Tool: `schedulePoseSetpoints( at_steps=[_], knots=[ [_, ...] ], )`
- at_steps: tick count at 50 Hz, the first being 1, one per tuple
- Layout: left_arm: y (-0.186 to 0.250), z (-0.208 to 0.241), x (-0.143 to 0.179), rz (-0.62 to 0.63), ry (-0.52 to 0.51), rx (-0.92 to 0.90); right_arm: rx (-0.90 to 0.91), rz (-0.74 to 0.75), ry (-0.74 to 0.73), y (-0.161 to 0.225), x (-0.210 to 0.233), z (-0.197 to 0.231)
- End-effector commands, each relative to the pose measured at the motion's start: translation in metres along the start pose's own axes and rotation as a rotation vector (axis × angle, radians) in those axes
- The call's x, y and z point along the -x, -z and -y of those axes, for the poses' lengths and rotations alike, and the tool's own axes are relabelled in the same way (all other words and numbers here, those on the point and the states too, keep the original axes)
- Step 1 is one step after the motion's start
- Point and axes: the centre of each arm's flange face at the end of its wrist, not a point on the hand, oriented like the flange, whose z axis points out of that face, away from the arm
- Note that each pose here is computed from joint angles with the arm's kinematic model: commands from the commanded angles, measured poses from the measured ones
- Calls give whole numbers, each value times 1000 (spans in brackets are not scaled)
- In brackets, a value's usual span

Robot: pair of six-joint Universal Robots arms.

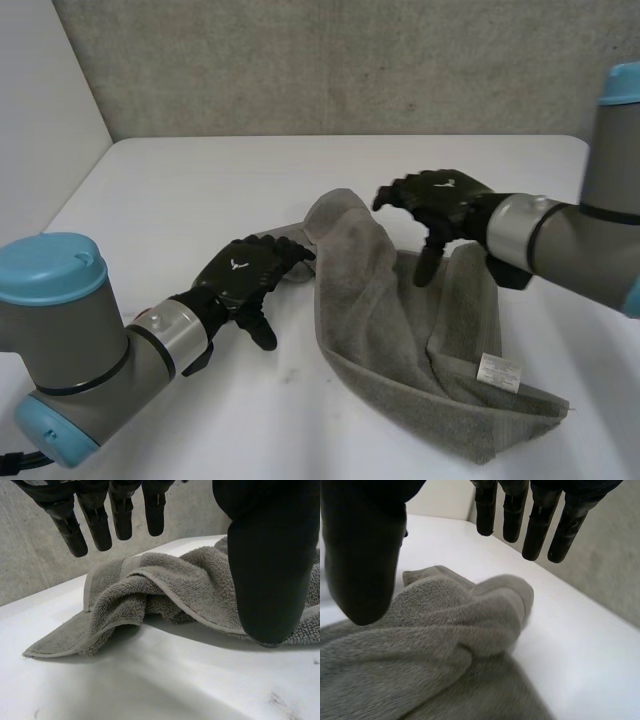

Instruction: Fold the towel.

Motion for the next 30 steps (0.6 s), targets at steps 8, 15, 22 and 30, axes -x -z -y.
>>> schedulePoseSetpoints(
  at_steps=[8,15,22,30],
  knots=[
    [0,-1,0,1,0,0,260,-43,-208,55,1,-51],
    [0,-1,0,2,1,2,334,-18,-155,73,16,-74],
    [0,-1,0,1,0,0,387,24,-77,88,35,-97],
    [0,-1,-1,-1,1,3,378,30,-30,90,43,-111]
  ],
)
